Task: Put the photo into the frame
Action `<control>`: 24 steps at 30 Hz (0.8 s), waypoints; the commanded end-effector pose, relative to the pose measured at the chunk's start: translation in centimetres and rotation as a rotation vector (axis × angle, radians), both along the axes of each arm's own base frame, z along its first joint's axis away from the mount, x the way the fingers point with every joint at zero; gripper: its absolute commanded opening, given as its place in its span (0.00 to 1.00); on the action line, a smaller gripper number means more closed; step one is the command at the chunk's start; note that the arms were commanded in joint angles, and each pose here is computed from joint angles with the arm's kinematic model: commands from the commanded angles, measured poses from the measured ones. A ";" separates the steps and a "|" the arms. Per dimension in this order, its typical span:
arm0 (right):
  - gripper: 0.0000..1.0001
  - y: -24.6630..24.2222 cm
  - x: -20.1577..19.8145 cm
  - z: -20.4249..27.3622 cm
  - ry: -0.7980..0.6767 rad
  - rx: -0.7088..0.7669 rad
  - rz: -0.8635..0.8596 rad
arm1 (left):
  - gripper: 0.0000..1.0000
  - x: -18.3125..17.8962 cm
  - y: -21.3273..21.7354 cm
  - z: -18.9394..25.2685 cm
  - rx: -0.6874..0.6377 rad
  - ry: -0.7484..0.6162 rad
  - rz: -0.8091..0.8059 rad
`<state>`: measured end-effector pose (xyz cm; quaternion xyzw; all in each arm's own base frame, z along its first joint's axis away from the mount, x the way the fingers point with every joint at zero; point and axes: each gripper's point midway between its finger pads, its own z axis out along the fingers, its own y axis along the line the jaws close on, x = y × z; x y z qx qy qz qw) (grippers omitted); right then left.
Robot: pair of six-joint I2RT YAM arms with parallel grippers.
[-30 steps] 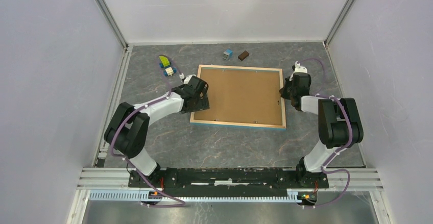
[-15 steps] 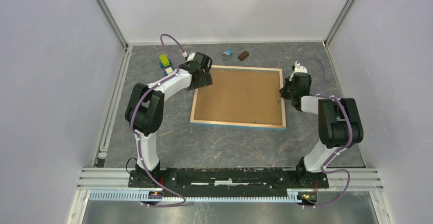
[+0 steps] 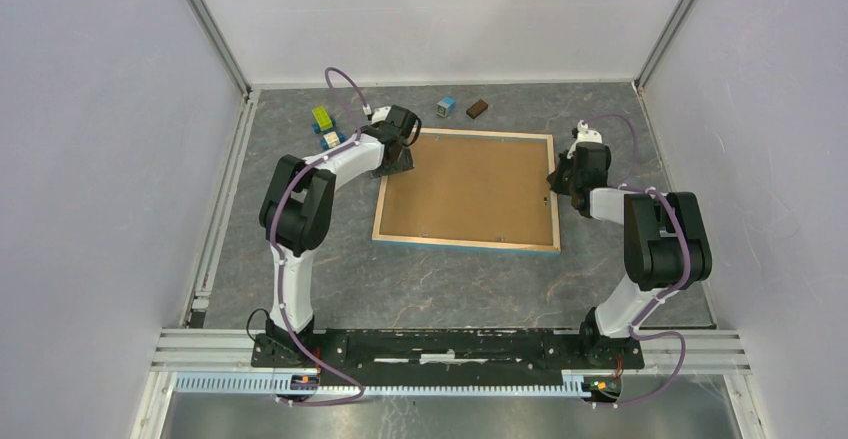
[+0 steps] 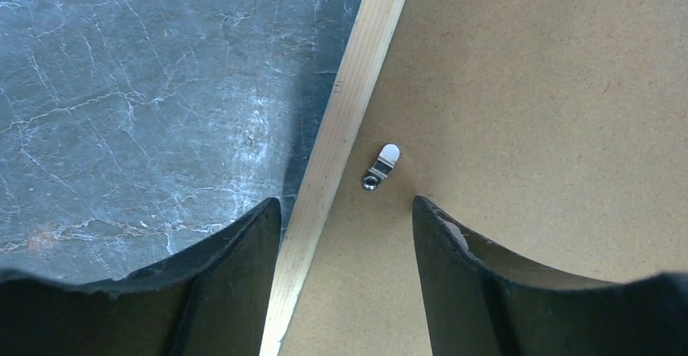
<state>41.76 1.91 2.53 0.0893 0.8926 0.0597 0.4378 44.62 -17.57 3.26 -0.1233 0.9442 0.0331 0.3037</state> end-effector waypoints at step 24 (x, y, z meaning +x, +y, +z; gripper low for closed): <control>0.00 0.1 -2.7 -3.5 0.152 0.014 0.029 | 0.40 0.3 3.8 -1.5 0.085 -0.009 0.201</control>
